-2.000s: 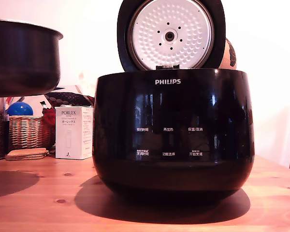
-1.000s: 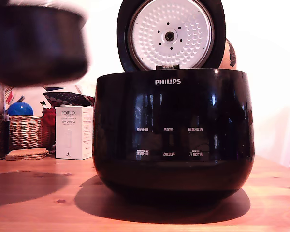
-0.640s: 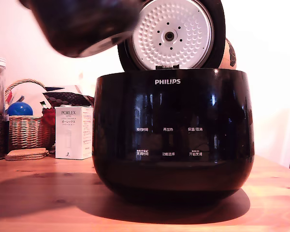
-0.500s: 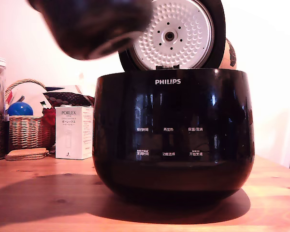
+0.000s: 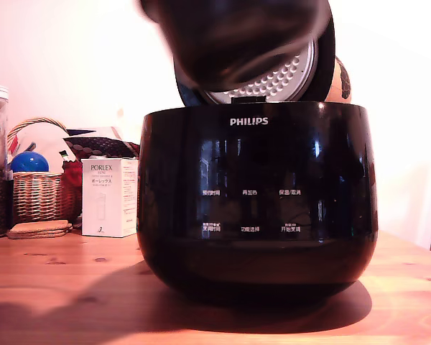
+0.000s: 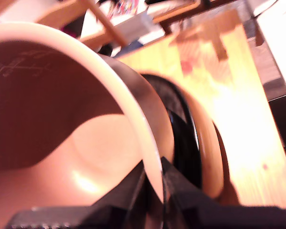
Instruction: Place the pot you are holding inside the rice cooker
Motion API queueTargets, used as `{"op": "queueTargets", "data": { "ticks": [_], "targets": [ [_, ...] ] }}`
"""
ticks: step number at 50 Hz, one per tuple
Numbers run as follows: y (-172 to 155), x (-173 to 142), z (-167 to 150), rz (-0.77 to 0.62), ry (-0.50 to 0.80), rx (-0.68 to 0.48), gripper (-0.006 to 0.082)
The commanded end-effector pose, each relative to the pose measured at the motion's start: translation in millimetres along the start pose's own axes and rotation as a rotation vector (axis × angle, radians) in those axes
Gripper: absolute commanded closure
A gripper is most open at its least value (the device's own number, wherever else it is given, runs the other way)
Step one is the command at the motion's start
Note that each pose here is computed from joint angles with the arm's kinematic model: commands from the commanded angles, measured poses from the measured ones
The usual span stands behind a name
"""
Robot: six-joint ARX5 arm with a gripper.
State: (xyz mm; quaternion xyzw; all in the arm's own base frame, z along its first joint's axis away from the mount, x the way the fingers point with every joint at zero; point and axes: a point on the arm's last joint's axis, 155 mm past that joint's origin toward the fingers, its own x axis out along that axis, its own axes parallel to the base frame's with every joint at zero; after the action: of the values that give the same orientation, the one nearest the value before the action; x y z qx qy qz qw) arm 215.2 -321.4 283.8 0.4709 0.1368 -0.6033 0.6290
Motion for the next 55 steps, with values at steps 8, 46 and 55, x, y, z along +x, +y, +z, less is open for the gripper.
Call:
{"op": "queueTargets", "data": {
  "ticks": [8,46,55],
  "targets": [
    [7.6,22.1,-16.3,-0.007,0.118,0.051,0.0791],
    [-4.0,66.5,-50.3,-0.156,0.292,0.022,0.0791],
    [-8.0,77.3,-55.2,-0.185,0.311,0.019,0.0791]
  ]
}}
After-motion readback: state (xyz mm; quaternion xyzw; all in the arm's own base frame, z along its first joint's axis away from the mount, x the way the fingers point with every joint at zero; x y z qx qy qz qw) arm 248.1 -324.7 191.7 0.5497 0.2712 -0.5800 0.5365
